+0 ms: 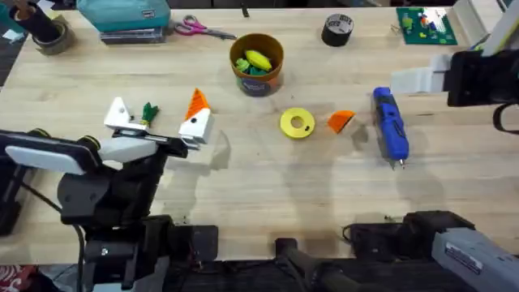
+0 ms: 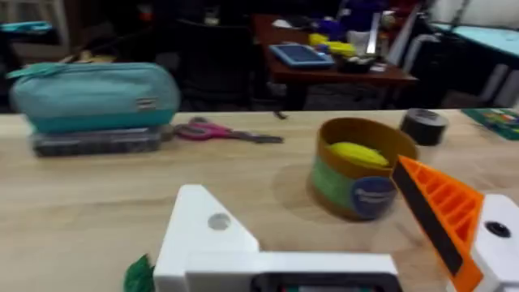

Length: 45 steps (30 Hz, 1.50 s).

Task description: Pick up the gripper from the table and insert it into the empty holder that is missing its gripper. Then pick up a screw, insert it into the mounting hole, and use the screwdriver to tighten it. Finally, clean up the table by picking up the vegetable and placing it into the bucket.

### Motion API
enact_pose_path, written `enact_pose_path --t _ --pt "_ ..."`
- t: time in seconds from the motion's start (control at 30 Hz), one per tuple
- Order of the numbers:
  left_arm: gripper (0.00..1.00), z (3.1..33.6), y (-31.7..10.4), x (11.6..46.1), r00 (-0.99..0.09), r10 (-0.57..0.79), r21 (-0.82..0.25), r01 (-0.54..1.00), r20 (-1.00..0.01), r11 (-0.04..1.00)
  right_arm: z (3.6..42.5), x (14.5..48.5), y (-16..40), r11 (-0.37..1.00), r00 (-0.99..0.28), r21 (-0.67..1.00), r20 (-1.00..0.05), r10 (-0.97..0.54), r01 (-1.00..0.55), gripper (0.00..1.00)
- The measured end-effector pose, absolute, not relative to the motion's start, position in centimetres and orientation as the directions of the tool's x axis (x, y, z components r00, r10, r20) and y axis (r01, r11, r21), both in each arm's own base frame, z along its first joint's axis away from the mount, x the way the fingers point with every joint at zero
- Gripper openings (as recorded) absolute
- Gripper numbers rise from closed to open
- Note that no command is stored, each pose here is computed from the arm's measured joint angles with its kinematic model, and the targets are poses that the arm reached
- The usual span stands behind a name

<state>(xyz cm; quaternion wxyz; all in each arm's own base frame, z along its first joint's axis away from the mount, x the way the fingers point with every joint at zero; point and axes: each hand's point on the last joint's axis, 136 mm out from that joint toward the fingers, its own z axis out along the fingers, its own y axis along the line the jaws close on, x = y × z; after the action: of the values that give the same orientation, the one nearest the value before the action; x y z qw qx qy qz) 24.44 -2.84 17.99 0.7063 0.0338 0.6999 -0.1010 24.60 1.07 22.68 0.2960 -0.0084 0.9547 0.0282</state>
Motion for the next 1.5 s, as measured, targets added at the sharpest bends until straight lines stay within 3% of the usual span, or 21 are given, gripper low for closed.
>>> enact_pose_path --t 0.27,0.63,0.8,1.17,1.5 --pt "0.986 18.2 -7.9 22.5 -0.017 -0.084 -0.082 0.484 -0.996 0.871 22.7 24.6 1.1 0.998 -0.825 0.049 -0.566 0.001 -0.033 0.996" --pt "0.985 17.0 -13.7 17.3 -0.049 -0.012 -0.047 0.819 -0.999 0.572 22.7 24.6 1.1 0.998 -0.825 0.049 -0.566 0.001 -0.033 0.996" --pt "0.986 15.8 -14.7 15.7 -0.114 -0.005 -0.102 0.87 -0.993 0.482 22.7 24.6 1.1 0.998 -0.825 0.049 -0.566 0.001 -0.033 0.996" --pt "0.985 15.8 -16.2 13.0 -0.078 0.02 -0.067 0.943 -0.997 0.327 22.7 24.6 1.1 0.998 -0.825 0.049 -0.566 0.001 -0.033 0.996" --pt "0.985 15.8 -16.5 12.4 -0.071 0.023 -0.061 0.954 -0.997 0.293 22.7 24.6 1.1 0.998 -0.825 0.049 -0.566 0.001 -0.033 0.996"
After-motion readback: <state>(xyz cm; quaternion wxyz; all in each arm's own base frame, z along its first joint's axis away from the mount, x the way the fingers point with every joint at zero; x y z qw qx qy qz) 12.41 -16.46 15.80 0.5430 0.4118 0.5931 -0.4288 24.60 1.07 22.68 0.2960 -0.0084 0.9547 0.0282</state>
